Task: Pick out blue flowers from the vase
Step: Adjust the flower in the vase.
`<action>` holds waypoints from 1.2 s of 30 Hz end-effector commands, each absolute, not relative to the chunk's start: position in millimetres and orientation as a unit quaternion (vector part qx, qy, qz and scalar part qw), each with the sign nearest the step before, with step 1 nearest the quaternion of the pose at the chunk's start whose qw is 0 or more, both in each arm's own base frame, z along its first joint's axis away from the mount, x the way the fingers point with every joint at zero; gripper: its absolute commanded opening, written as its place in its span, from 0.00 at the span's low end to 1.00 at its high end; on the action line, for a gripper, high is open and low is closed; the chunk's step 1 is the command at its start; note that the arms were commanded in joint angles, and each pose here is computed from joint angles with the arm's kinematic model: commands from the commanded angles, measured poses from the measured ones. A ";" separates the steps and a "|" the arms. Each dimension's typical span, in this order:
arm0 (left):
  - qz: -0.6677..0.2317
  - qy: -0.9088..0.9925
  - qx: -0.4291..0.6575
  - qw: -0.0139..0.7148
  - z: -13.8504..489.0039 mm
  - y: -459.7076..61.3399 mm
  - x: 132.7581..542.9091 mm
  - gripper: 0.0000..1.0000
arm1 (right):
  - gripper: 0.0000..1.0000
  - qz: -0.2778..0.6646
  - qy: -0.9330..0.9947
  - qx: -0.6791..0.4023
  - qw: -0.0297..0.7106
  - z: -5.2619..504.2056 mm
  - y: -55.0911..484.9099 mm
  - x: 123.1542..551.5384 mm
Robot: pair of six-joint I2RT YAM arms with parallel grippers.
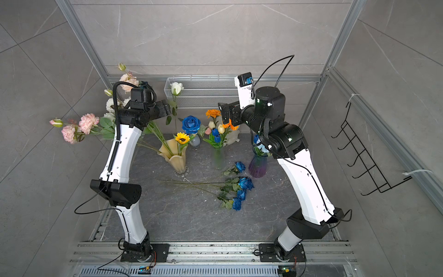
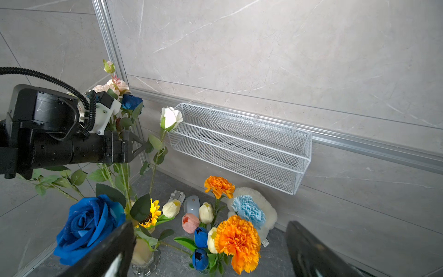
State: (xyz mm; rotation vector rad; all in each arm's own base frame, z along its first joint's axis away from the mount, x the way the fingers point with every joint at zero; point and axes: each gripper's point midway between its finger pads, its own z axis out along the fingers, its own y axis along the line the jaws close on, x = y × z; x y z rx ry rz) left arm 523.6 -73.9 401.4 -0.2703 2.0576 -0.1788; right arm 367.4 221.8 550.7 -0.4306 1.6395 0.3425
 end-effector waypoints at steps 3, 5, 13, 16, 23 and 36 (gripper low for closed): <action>-0.062 0.849 -0.124 0.510 407.7 -65.7 519.1 0.83 | 1.00 0.170 0.709 -0.189 0.658 560.6 221.3 360.9; -0.058 0.850 -0.124 0.509 405.8 -64.5 519.7 0.82 | 1.00 0.171 0.709 -0.196 0.655 557.8 224.3 361.6; -0.045 0.852 -0.120 0.508 404.1 -61.4 518.0 0.82 | 1.00 0.187 0.690 -0.226 0.662 566.2 241.5 337.0; -0.043 0.852 -0.121 0.508 404.3 -60.7 518.4 0.82 | 1.00 0.178 0.708 -0.230 0.643 541.6 248.2 321.7; -0.034 0.852 -0.114 0.509 403.2 -59.9 519.1 0.82 | 0.99 0.195 0.746 -0.164 0.616 468.7 223.2 276.0; -0.027 0.853 -0.109 0.510 402.0 -57.8 516.1 0.82 | 0.97 0.415 0.792 -0.133 0.428 325.1 351.8 252.7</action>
